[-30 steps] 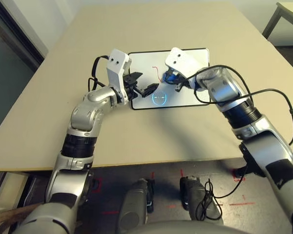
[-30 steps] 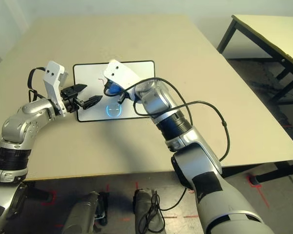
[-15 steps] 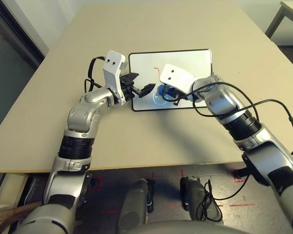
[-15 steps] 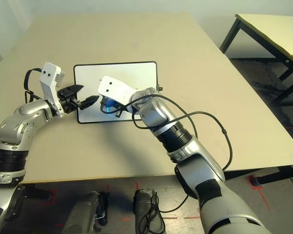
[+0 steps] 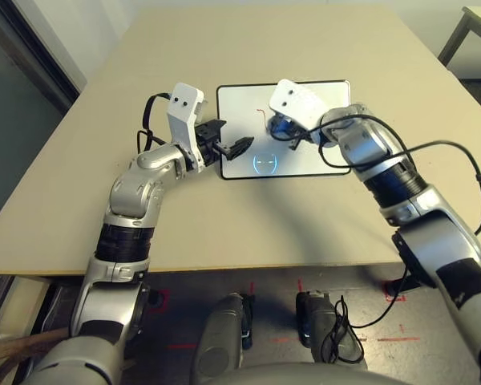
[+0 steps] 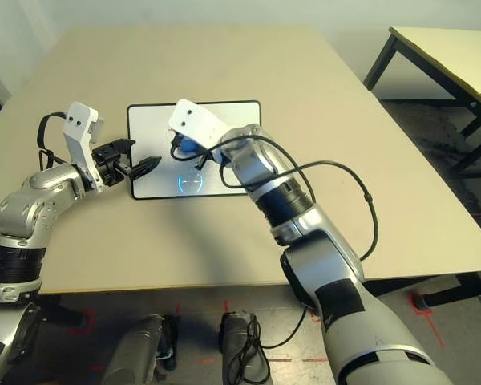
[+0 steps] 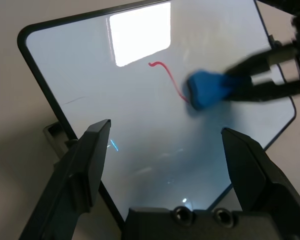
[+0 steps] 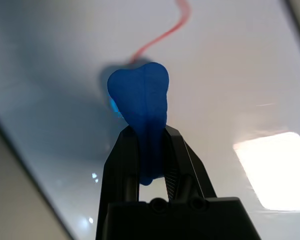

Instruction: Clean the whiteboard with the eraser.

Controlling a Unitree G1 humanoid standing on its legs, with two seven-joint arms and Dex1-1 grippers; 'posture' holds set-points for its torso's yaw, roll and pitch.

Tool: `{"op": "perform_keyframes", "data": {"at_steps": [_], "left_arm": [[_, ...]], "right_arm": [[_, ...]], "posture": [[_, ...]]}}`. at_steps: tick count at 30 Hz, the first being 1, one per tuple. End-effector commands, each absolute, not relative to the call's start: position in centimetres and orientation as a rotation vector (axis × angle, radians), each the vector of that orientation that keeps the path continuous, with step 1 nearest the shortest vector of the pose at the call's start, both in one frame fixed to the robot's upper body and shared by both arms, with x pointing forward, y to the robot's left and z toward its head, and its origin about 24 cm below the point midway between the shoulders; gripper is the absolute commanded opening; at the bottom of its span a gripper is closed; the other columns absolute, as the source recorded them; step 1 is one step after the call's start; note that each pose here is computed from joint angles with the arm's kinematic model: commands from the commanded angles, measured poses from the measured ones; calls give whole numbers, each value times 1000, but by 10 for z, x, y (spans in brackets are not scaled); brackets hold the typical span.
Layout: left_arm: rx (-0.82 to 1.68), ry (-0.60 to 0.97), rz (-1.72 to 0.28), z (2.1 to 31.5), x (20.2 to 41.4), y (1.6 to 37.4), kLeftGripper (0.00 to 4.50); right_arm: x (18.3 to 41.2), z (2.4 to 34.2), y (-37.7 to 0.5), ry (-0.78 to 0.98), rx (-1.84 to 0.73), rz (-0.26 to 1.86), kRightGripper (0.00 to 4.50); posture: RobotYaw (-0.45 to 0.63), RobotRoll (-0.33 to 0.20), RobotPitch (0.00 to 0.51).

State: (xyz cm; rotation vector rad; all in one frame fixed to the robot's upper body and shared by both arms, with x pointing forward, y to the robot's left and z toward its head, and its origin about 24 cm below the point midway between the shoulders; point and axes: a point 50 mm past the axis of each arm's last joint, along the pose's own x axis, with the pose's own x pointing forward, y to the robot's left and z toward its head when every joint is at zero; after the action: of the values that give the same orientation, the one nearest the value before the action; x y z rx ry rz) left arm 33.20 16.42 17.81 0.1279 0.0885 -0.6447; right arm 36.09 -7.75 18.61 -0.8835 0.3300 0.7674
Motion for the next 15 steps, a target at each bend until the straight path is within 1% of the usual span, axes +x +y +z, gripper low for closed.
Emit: {"op": "perform_keyframes", "data": {"at_steps": [1, 4, 11, 15], "left_arm": [[130, 98, -650, 176, 330, 163, 4500], [130, 99, -653, 176, 329, 162, 4500], [127, 101, -662, 176, 330, 160, 4500], [126, 100, -664, 176, 331, 159, 4500]], "right_arm": [[351, 155, -87, 493, -911, 792, 598], [352, 158, -89, 489, -911, 779, 598], [374, 190, -89, 382, -873, 673, 596], [376, 189, -89, 383, -875, 669, 596]], "posture": [[71, 0, 179], [71, 0, 179], [60, 0, 176], [63, 0, 176]]}}
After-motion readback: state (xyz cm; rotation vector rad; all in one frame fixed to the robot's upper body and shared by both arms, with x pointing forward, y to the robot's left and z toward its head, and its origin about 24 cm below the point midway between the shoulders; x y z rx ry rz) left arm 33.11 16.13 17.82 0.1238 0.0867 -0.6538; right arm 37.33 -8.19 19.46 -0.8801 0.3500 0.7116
